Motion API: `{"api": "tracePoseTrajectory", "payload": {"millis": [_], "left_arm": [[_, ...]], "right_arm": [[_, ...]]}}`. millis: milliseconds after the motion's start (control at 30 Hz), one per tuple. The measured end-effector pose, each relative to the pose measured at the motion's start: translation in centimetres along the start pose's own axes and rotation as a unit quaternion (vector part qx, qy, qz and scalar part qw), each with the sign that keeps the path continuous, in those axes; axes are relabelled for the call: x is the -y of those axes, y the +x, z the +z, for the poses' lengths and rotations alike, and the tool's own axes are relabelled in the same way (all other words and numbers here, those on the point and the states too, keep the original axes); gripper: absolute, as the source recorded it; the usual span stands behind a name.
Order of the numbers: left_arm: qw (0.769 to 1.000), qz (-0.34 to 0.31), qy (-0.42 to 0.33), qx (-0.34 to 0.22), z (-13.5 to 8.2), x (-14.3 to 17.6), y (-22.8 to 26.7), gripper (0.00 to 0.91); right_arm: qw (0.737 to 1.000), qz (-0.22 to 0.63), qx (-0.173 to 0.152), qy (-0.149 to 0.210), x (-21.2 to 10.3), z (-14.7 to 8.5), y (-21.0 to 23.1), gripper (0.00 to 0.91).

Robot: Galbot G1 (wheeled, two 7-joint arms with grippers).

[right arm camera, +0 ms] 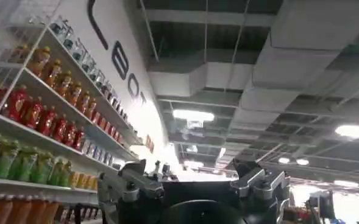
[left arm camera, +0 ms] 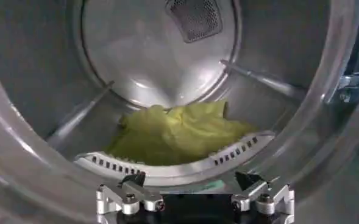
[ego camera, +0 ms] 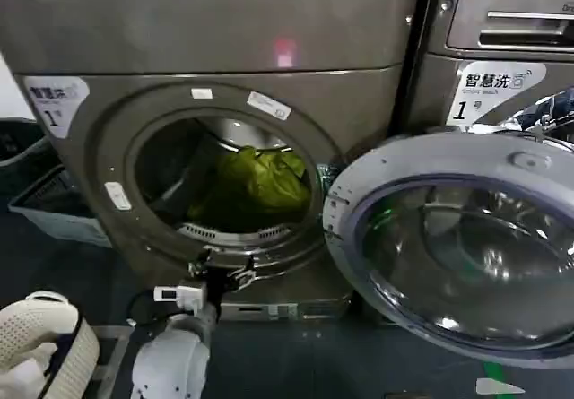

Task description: Grasp the clothes from the dryer.

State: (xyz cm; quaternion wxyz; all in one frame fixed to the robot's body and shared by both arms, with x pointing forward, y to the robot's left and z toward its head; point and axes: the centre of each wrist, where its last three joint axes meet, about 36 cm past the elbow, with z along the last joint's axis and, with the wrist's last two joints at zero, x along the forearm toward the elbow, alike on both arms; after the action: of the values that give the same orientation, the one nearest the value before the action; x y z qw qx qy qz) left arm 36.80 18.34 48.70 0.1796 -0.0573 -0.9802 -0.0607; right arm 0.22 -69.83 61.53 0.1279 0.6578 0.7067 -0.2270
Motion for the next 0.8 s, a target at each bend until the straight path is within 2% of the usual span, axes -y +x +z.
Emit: {"api": "tracePoseTrajectory", "payload": {"millis": [800], "left_arm": [[1.000, 0.013, -0.004, -0.008, 0.40, 0.20, -0.31, 0.907]], "right_arm": [[1.000, 0.004, -0.006, 0.000, 0.22, 0.57, -0.03, 0.907]]}}
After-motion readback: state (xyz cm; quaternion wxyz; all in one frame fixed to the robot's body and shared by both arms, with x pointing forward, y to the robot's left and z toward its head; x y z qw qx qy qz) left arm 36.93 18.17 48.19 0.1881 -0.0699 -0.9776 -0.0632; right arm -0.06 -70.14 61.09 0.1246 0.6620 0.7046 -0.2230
